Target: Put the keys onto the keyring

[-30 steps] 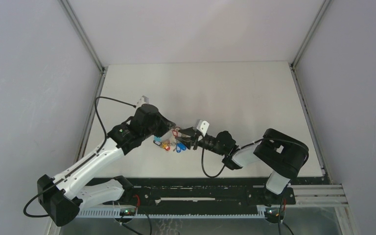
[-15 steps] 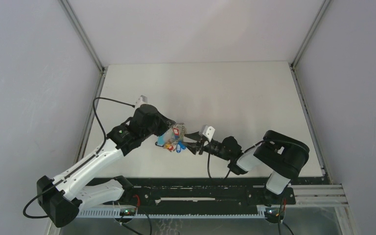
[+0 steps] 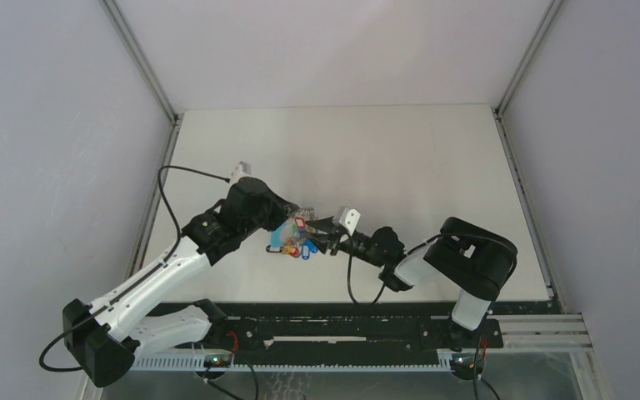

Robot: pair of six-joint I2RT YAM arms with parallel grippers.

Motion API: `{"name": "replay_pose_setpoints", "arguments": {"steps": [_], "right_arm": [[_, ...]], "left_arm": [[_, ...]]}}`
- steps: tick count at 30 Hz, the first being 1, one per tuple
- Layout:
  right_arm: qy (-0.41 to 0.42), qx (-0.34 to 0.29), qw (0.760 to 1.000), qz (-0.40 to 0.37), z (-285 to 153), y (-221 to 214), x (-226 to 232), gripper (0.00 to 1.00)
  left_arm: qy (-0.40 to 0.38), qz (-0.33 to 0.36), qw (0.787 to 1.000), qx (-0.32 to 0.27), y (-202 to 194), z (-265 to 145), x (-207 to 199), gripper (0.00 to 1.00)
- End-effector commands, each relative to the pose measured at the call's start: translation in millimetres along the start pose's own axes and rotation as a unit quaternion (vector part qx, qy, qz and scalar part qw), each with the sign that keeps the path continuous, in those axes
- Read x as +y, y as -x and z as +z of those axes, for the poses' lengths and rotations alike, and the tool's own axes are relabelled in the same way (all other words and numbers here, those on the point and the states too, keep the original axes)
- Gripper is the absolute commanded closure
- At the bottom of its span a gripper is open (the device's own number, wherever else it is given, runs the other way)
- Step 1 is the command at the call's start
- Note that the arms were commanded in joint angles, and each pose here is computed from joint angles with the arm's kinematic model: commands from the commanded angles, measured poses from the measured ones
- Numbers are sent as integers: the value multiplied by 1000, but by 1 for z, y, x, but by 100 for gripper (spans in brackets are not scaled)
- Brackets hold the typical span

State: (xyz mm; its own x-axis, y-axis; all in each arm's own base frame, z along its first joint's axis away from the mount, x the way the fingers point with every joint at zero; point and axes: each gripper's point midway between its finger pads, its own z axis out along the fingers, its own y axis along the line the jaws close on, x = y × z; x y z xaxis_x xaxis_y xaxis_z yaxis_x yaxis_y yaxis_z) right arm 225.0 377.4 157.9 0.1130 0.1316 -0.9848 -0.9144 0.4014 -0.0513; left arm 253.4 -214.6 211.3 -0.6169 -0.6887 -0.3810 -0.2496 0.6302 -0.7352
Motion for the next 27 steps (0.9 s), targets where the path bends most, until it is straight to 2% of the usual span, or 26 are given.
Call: {"name": "replay_pose_setpoints", "arguments": {"steps": [1,8,15,23,27], "right_arm": [[-4,-32,999,-7,11,16,-6,68],[-24,-28,999,2,14,11,-14,68],[-44,-29,999,8,13,10,-22,64],[-20,-40,999,4,21,17,-16,65],[-13,-42,999,5,24,18,-15,68]], "left_arm": [[-42,-22,999,-9,5,-3,-18,100],[-48,-27,998,-5,3,-3,-20,100],[-47,-29,998,-7,4,-3,-18,100],[-53,-36,998,-1,1,-2,-19,100],[-55,-40,998,0,0,-3,-19,100]]}}
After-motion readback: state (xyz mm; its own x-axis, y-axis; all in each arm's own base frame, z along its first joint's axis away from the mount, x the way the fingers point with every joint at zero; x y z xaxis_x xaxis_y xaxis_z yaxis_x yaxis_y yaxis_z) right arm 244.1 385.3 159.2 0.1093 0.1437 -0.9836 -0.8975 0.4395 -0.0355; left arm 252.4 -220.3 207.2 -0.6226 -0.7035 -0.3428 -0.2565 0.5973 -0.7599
